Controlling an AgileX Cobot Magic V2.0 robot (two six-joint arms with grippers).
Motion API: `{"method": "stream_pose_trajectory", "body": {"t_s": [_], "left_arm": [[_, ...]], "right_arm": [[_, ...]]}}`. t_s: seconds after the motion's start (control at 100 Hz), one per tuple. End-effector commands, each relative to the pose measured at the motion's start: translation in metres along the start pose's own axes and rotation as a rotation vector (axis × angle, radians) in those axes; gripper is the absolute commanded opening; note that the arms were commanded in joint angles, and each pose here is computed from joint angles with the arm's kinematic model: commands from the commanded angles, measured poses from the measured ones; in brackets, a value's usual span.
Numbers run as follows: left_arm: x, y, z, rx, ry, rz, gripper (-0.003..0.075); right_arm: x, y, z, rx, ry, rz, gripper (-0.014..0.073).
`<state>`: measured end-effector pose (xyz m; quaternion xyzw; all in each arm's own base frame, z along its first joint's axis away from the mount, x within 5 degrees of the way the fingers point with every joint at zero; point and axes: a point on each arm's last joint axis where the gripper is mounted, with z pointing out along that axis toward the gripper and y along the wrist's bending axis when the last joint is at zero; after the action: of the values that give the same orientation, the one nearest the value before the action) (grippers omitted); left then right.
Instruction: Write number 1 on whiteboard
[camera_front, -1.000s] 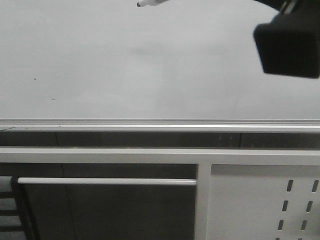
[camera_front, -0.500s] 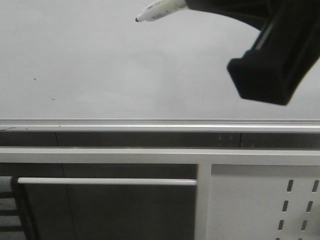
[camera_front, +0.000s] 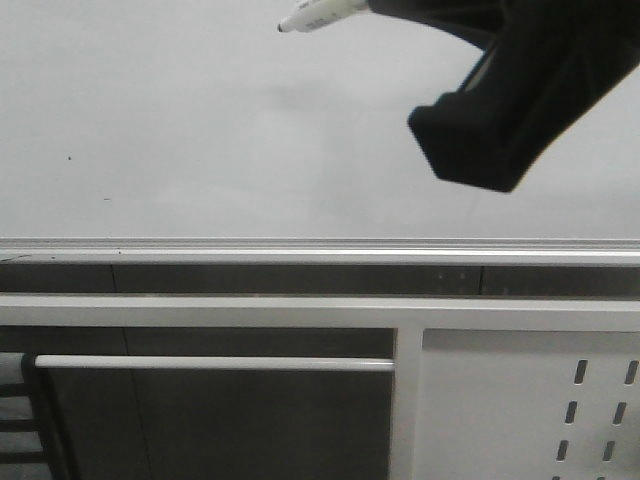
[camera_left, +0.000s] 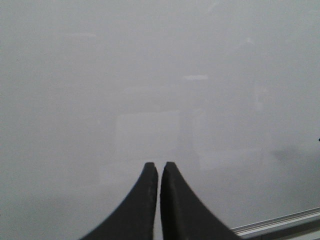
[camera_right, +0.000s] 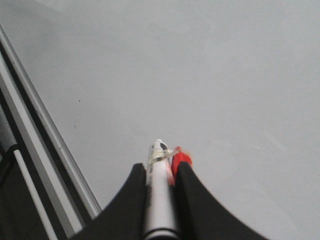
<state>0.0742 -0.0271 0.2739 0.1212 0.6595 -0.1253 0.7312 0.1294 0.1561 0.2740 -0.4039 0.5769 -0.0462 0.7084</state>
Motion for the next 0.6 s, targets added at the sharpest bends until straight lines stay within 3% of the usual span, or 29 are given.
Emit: {"method": "stream_pose_trajectory", "body": {"t_s": [0.0, 0.47, 0.59], "left_arm": [[-0.016, 0.001, 0.0, -0.015, -0.097, -0.001, -0.0018], [-0.016, 0.001, 0.0, -0.015, -0.097, -0.001, -0.0018], [-0.016, 0.001, 0.0, -0.015, -0.097, -0.001, -0.0018]], "right_arm": [[-0.01, -0.015, 0.002, 0.107, -0.061, 0.025, -0.0052], [-0.006, -0.004, 0.01, 0.055, -0.05, 0.018, -0.0052], [-0.005, -0.006, 0.012, 0.101, -0.055, 0.028, -0.0052]]}}
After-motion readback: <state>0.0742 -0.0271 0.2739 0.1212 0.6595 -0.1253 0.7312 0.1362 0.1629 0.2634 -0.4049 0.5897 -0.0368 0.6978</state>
